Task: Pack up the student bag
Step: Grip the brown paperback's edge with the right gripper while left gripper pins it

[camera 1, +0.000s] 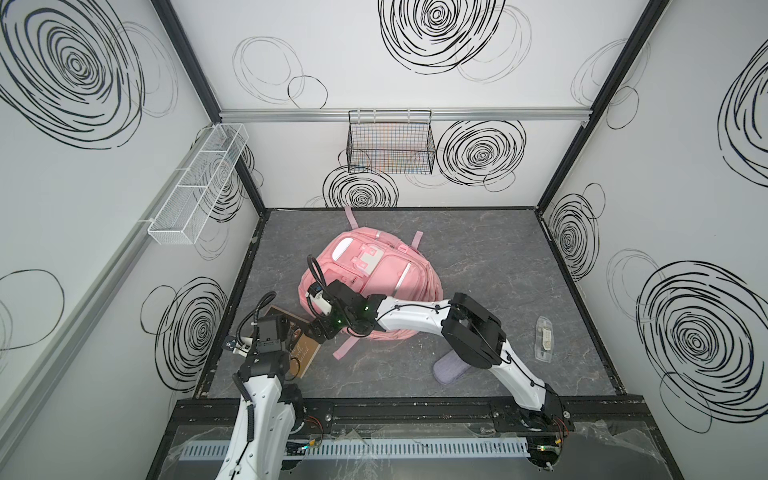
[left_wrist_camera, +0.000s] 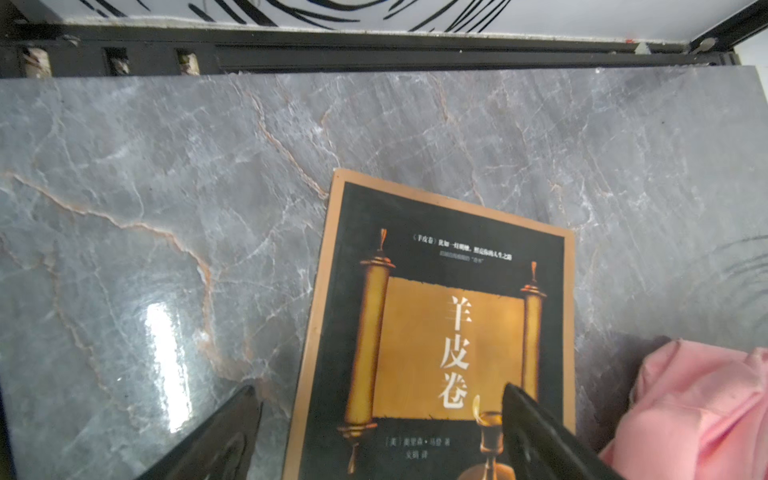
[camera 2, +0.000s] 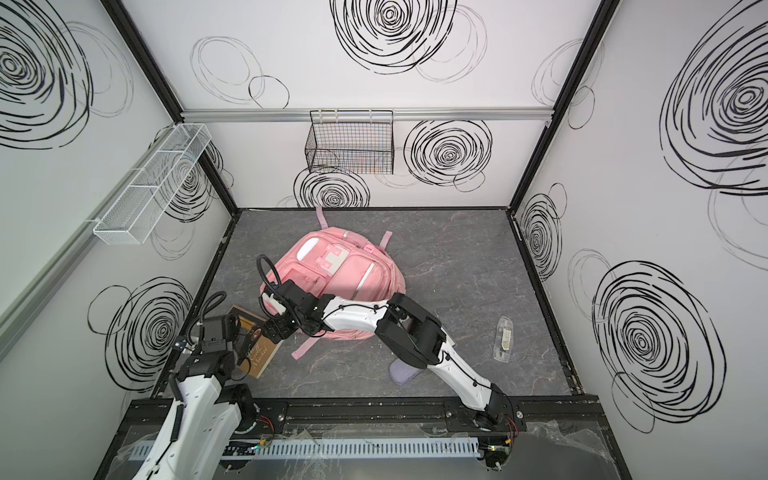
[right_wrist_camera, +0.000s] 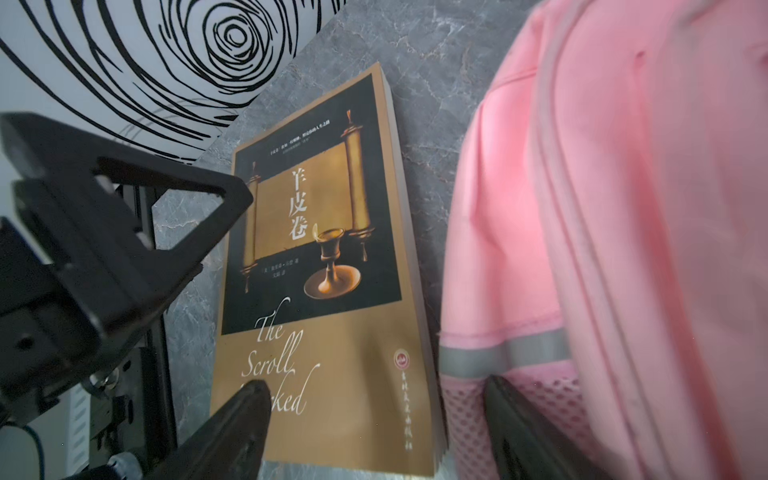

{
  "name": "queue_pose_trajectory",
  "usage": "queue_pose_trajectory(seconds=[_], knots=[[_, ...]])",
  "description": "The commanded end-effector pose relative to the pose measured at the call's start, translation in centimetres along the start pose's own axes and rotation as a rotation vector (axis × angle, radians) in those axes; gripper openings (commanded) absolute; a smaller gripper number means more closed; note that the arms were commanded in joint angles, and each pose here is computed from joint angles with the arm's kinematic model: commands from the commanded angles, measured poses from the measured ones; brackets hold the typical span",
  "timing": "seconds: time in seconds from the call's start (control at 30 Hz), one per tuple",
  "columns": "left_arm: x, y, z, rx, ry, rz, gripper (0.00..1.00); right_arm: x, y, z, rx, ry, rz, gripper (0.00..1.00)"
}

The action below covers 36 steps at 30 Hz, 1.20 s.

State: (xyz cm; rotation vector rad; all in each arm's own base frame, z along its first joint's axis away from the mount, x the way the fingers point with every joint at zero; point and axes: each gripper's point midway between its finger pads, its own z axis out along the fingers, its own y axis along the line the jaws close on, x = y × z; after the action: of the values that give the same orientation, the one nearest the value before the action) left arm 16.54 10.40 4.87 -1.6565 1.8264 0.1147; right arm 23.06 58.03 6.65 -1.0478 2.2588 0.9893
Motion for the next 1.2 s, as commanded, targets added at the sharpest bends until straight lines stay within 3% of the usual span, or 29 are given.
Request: queue_pose_trajectory(seconds=[0.0,0.3,0.43,0.77,0.97,1.17], knots=[[-0.2,-0.3,0.5,0.015,-0.001,-0.011,0.94,1.5,0.1,0.9,0.017,0.047,-0.028,0.83],[1.4,0.1,1.9,0.024,0.058,-0.008,0.94,1.2,0.7,0.9,0.039,0.032,-0.054,0.82],[1.7,0.5,2.3,0.015,0.064,-0.009,0.94,2.8,1.2,2.3,-0.030,0.079,-0.059,0.81],[2.1,0.8,2.8,0.020,0.066,-0.004,0.95,4.5,0.8,3.6,-0.049,0.157,-0.050,0.76],[1.7,0.4,2.7,0.042,0.043,0.025,0.94,6.5,-0.4,4.3,-0.066,0.220,-0.008,0.78],[2.9,-0.3,3.1,0.100,0.085,0.036,0.94,5.7,1.1,3.2,-0.167,0.236,0.078,0.68]])
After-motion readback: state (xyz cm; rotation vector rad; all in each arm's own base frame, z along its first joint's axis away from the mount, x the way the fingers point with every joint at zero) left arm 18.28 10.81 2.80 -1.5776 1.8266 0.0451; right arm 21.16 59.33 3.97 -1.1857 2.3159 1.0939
